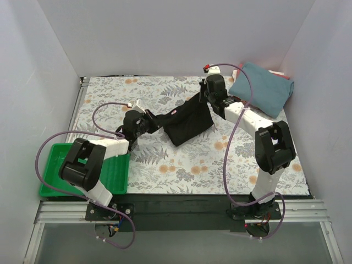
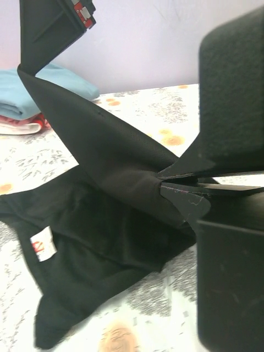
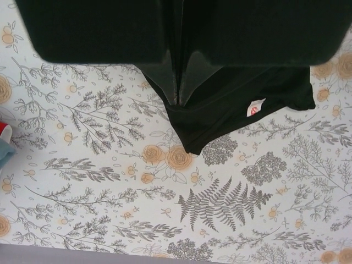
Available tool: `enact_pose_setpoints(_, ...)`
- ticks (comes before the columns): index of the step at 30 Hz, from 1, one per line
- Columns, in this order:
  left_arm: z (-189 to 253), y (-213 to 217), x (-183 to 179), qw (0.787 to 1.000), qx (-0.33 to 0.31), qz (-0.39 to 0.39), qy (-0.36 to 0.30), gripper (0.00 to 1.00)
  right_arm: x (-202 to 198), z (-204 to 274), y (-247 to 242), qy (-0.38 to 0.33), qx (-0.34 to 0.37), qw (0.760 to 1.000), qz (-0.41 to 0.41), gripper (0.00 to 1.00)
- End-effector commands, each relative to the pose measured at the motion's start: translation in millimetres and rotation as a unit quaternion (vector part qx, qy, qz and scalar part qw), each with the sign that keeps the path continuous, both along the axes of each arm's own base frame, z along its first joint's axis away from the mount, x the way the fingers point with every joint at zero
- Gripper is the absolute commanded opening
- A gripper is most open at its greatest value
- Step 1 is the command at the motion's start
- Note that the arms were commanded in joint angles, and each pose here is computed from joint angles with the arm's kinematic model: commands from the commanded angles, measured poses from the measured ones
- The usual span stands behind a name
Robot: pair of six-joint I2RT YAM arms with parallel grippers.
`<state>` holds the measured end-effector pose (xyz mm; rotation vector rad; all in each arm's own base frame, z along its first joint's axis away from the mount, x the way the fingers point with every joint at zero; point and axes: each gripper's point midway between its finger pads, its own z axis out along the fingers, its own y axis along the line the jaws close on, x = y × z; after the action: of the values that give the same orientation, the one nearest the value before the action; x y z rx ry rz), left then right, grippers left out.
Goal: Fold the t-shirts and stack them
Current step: Fold the tshirt
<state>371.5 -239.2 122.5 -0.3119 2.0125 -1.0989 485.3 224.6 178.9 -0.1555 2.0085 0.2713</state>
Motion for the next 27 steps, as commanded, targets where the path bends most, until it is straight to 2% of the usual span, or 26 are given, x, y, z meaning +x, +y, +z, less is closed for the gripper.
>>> enact_pose_setpoints(1,26.1,1.1,24.4,0.999,-0.026,-0.005,-0.035,0.0,30.1,42.8,4.4,-0.06,0.022,0.998,-0.004,0.01)
enact_pose_setpoints(17,1.9,28.7,70.2,0.999,-0.05,0.014,-0.011,0.0,71.6,11.6,23.5,-0.044,0.027,0.999,0.008,0.01)
enact_pose_setpoints(22,-20.9,40.3,80.2,0.998,-0.051,0.032,0.017,0.0,82.9,5.0,30.1,-0.042,0.031,0.999,0.014,0.01)
enact_pose_setpoints(23,-23.4,47.2,85.1,0.997,-0.047,0.05,0.02,0.06,85.0,-2.2,32.2,-0.036,0.029,0.999,0.017,0.01)
enact_pose_setpoints(24,-24.0,53.8,90.0,0.997,-0.044,0.065,0.02,0.22,85.9,-3.7,36.0,-0.034,0.033,0.999,0.024,0.2)
enact_pose_setpoints(25,-25.5,62.2,92.9,0.996,-0.038,0.082,0.028,0.41,87.4,-3.5,36.5,-0.033,0.033,0.999,0.028,0.3)
enact_pose_setpoints(26,-23.1,67.0,96.3,0.995,-0.026,0.091,0.023,0.56,90.1,1.3,36.7,-0.036,0.037,0.998,0.03,0.38)
enact_pose_setpoints(27,-17.3,76.2,106.4,0.993,-0.01,0.119,0.013,0.85,88.5,3.0,38.9,-0.034,0.042,0.998,0.041,0.49)
